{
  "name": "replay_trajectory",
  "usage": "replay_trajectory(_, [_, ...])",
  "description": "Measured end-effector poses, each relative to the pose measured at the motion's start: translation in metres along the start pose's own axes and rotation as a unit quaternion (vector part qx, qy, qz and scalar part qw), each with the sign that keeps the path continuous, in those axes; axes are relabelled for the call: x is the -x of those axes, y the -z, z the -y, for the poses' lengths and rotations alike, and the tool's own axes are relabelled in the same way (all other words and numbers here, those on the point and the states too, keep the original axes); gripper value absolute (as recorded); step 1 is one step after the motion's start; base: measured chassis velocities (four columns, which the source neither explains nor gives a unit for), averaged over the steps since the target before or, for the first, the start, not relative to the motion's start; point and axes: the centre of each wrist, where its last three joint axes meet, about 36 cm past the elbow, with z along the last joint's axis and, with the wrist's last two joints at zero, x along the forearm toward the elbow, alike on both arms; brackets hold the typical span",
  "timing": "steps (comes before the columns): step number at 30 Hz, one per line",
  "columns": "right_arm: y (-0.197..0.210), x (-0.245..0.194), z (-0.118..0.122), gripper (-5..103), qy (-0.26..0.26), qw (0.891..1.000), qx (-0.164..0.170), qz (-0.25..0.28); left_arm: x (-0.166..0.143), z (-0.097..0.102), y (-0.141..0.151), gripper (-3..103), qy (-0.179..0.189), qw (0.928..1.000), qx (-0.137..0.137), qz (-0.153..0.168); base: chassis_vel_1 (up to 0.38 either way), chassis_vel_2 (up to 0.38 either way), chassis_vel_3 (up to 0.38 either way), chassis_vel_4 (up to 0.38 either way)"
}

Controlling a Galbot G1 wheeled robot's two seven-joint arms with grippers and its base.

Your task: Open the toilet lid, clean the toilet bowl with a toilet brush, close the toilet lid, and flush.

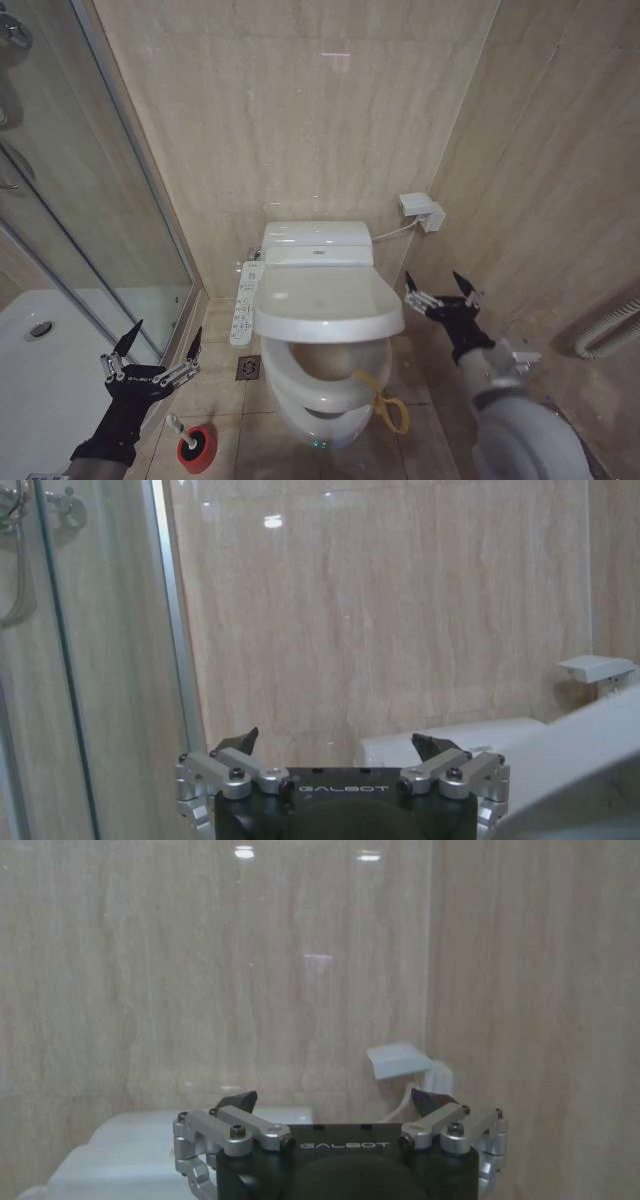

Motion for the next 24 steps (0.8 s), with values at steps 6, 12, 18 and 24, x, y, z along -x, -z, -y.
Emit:
replay_trajectory(6, [-0.001,-0.018,-0.001,100,-0.018,1.0,-0.008,0.004,0.0,0.0,0.0,100,0.0,1.0,0.0,0.0,0.0,0.0,0.0,0.0])
replay_trajectory(12, [-0.007,-0.035,-0.004,100,-0.018,1.0,-0.011,-0.005,0.0,0.0,0.0,100,0.0,1.0,0.0,0.0,0.0,0.0,0.0,0.0])
replay_trajectory(18, [-0.012,-0.04,-0.007,100,-0.018,1.0,-0.019,0.004,0.0,0.0,0.0,100,0.0,1.0,0.0,0.0,0.0,0.0,0.0,0.0])
replay_trajectory(24, [-0.016,-0.045,-0.01,100,-0.016,1.0,-0.01,-0.009,0.0,0.0,0.0,100,0.0,1.0,0.0,0.0,0.0,0.0,0.0,0.0])
